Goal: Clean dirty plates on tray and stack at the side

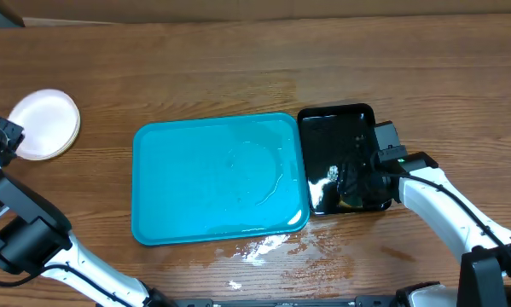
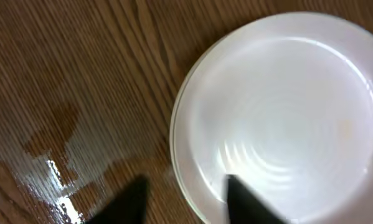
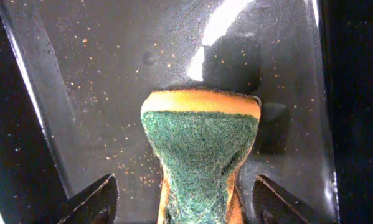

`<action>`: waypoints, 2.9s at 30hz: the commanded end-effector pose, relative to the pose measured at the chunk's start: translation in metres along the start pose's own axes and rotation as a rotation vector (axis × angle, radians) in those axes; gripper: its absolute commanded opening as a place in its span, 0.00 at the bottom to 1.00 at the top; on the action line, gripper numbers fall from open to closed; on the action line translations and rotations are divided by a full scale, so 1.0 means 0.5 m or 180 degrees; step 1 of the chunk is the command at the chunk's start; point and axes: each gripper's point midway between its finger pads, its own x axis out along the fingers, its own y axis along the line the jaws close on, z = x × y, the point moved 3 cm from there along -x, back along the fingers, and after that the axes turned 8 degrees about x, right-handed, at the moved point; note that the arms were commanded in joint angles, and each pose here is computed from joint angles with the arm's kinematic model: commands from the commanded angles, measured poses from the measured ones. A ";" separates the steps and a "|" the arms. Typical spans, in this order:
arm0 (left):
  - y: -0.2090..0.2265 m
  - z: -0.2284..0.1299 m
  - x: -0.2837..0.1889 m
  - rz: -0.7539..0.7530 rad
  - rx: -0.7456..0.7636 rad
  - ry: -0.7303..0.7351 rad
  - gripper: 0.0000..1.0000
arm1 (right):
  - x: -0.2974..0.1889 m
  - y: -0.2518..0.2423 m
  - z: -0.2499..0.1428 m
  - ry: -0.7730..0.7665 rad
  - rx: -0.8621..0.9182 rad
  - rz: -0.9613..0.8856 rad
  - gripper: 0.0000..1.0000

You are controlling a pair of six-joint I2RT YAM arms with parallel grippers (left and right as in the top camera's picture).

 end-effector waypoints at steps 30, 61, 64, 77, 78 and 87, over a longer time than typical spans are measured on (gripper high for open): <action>-0.579 -0.386 -0.336 -0.2199 0.2154 0.0632 1.00 | -0.176 0.108 0.136 -0.0842 -0.0359 0.0471 1.00; -0.592 -0.407 -0.340 -0.2115 0.2264 0.0584 1.00 | -0.563 -0.089 -0.034 -0.5432 -0.0109 0.1735 1.00; -0.592 -0.407 -0.340 -0.2115 0.2264 0.0584 1.00 | -0.525 -0.090 -0.027 -0.5417 -0.0120 0.1756 1.00; -0.592 -0.407 -0.340 -0.2115 0.2264 0.0584 1.00 | -0.352 -0.105 -0.012 -0.4662 -0.0114 0.1481 1.00; -0.592 -0.407 -0.340 -0.2117 0.2264 0.0585 1.00 | -0.329 -0.107 -0.013 -0.4498 -0.0113 0.1422 1.00; -0.592 -0.407 -0.340 -0.2115 0.2264 0.0584 1.00 | -0.261 -0.107 -0.026 -0.4111 -0.0761 0.0912 1.00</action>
